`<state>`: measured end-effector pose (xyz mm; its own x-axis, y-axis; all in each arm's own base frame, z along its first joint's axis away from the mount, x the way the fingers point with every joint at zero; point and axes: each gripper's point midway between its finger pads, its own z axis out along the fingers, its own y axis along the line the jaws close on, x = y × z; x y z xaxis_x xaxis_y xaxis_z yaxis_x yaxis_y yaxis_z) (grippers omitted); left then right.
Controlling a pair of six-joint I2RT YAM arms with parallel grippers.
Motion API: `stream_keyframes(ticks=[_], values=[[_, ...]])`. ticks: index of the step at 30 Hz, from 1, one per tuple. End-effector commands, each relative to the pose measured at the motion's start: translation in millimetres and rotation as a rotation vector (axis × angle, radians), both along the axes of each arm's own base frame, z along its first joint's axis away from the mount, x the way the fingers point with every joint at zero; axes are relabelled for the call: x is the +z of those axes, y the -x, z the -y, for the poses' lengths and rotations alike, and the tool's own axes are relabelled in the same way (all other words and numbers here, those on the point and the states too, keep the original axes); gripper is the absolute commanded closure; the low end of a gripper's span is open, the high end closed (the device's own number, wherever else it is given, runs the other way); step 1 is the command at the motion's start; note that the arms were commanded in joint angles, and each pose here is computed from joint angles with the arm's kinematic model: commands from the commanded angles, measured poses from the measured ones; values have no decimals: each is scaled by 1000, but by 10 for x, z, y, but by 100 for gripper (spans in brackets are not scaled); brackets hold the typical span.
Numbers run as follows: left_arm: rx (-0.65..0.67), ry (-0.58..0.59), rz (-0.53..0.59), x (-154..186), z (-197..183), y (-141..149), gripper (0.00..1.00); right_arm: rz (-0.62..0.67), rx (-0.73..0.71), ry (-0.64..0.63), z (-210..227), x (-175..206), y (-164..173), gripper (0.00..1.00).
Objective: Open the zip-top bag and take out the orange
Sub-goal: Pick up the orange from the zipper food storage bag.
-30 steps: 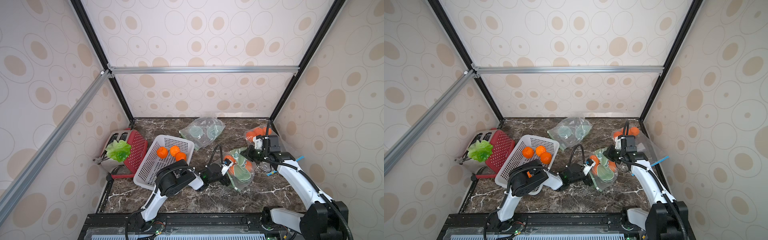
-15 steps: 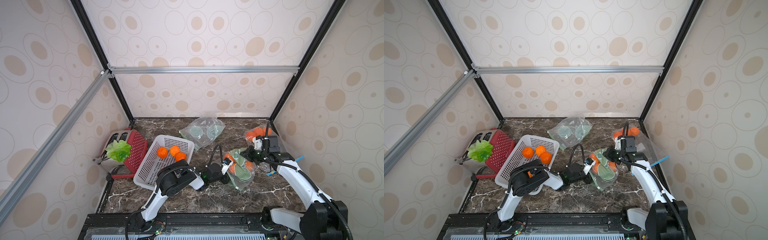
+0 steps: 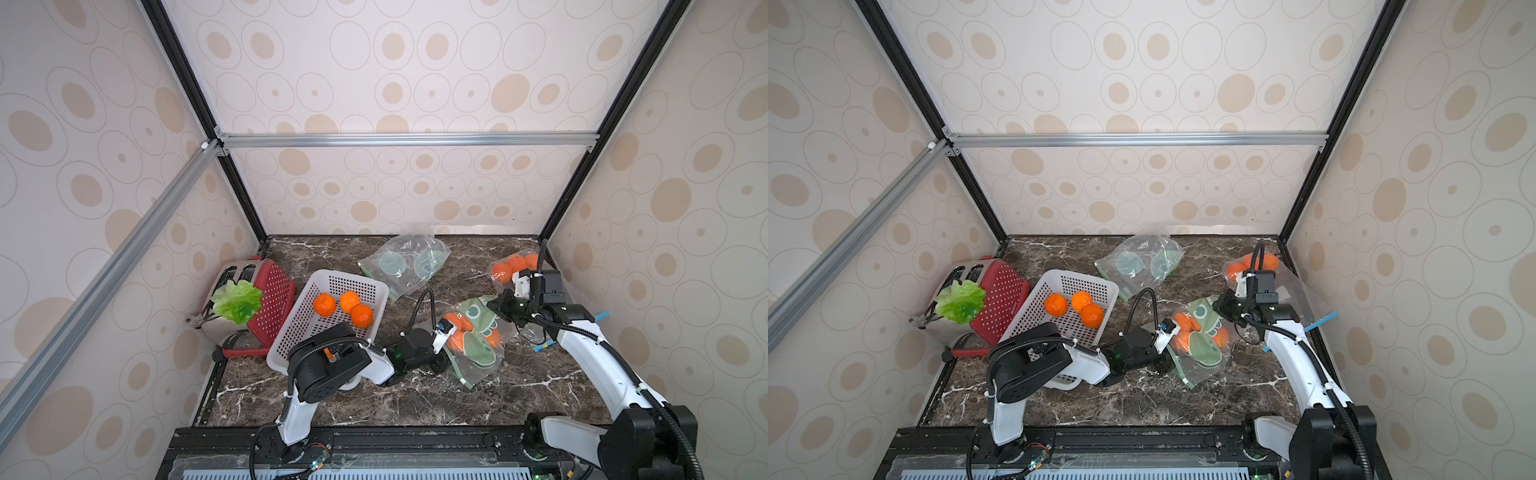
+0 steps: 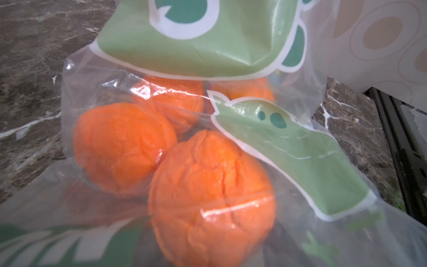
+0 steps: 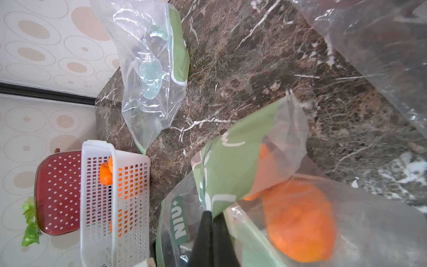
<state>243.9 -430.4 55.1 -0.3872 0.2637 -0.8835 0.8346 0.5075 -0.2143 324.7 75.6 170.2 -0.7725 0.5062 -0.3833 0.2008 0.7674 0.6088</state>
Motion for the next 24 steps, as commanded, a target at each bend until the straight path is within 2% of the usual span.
stream_keyframes(ticks=[1, 6, 11, 19, 24], values=[[-2, -53, -14, 13, -99, 63, 54, 15, -29, 53, 114, 74, -27, 98], [-1, -99, -16, 33, -247, 130, 55, 5, -62, 123, 243, 18, -7, 98], [-42, -168, -42, 6, -349, 247, 55, 5, -68, 139, 277, -4, 11, 98], [-62, -322, -92, -30, -600, 380, 55, 33, -102, 175, 404, 68, 26, 98], [-82, -322, -114, 110, -640, 459, 55, 27, -103, 169, 421, 50, 14, 98]])
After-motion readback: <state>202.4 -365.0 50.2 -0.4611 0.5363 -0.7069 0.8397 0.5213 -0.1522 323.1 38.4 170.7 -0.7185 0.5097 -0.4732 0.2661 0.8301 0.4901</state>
